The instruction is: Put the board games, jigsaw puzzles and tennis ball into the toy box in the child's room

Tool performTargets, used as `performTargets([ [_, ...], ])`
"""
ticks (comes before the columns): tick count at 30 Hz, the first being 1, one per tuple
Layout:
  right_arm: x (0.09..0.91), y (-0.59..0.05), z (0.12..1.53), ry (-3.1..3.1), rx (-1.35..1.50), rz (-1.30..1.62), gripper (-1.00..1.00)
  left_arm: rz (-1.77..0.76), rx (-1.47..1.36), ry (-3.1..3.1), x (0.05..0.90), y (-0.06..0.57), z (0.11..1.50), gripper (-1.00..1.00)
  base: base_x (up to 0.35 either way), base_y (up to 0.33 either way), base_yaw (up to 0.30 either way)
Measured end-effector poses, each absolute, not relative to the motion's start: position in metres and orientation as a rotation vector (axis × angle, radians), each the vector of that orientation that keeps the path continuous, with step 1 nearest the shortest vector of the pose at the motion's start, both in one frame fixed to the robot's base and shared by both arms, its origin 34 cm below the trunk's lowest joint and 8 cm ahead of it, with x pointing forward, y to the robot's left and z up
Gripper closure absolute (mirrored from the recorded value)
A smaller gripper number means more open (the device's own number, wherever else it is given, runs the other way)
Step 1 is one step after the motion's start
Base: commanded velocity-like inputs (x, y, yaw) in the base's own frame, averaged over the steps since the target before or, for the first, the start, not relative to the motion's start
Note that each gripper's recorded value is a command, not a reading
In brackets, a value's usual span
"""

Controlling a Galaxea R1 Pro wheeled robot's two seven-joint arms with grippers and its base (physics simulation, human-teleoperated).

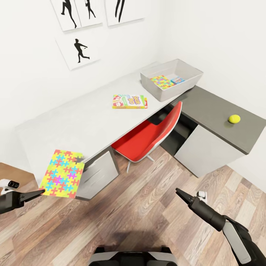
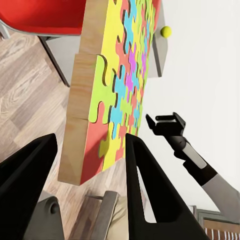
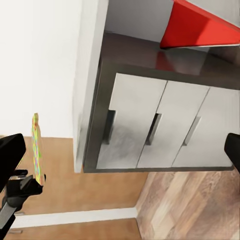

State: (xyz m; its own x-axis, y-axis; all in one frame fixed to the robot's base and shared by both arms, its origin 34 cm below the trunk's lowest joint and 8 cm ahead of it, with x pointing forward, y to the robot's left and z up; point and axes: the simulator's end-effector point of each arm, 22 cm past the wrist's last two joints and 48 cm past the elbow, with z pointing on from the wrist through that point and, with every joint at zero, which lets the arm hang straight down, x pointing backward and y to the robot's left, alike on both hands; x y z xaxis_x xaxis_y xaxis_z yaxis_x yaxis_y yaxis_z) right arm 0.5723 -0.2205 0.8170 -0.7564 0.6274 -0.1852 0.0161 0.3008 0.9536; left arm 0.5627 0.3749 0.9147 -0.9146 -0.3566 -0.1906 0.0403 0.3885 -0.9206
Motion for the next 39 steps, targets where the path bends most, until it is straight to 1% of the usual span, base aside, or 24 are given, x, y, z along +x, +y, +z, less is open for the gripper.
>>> performTargets([
  [9, 0.572, -0.229, 0.836, 1.968, 0.546, 1.516, -1.00, -1.534, -0.263, 2.282, 0.564, 0.374, 0.922, 1.00, 0.000, 0.000, 0.000],
  [39, 0.581, -0.233, 0.861, 1.911, 0.482, 1.489, -1.00, -1.519, -0.224, 2.241, 0.568, 0.376, 0.945, 1.00, 0.000, 0.000, 0.000],
])
